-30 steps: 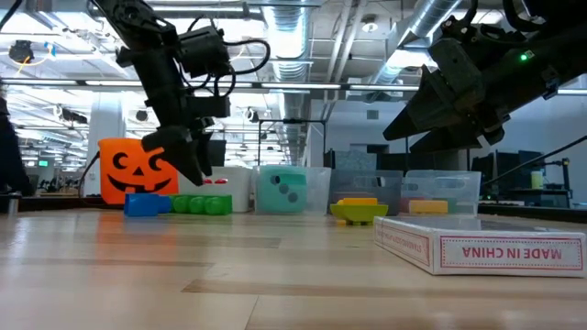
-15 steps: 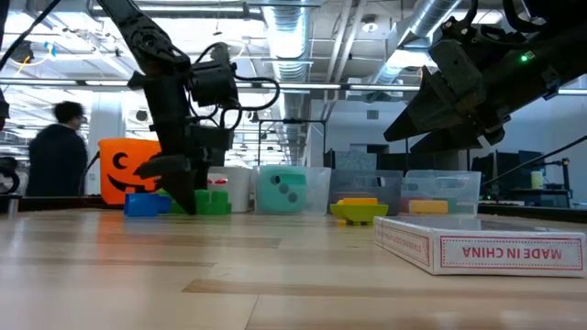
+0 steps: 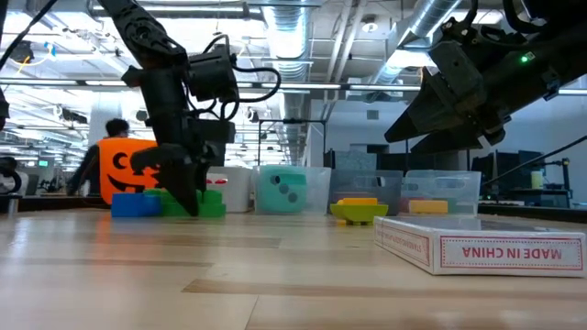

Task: Pick & Place Toys
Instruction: Put the big green game piece into the white bin

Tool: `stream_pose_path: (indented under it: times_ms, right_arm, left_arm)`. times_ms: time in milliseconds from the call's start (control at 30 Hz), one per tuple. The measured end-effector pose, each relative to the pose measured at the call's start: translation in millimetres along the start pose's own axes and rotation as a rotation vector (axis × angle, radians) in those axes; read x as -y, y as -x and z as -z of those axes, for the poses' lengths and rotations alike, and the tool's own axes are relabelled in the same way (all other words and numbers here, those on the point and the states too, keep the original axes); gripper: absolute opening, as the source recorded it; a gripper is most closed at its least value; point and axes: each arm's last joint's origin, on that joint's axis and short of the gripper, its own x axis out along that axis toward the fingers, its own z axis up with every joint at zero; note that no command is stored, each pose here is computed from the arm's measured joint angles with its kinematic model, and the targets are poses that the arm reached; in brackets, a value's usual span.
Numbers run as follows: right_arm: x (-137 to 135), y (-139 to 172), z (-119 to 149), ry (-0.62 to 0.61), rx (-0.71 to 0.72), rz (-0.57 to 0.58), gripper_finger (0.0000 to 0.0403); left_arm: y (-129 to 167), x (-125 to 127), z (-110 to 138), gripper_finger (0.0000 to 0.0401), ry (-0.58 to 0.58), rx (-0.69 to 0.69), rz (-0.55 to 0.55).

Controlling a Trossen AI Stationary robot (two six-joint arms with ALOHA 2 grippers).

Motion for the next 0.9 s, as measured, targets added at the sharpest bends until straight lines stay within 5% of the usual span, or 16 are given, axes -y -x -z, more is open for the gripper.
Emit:
stream_pose_path:
  times_ms: [233, 433, 700, 900]
  right_arm:
    - [0, 0, 0, 0.000, 0.000, 0.000, 0.0374]
    - [0, 0, 0, 0.001, 0.000, 0.001, 0.0374]
    - [1, 0, 1, 0.002, -0.003, 0.010, 0.0374]
    - [1, 0, 1, 0.001, 0.001, 0.012, 0.0374]
  left_arm:
    - [4, 21, -10, 0.0126, -0.037, 0.048, 0.011]
    - [31, 30, -48, 0.0126, -0.042, 0.337, -0.038]
    - [91, -7, -53, 0.0126, 0.149, 0.517, -0.475]
    - [116, -51, -34, 0.0126, 0.354, 0.533, -0.632]
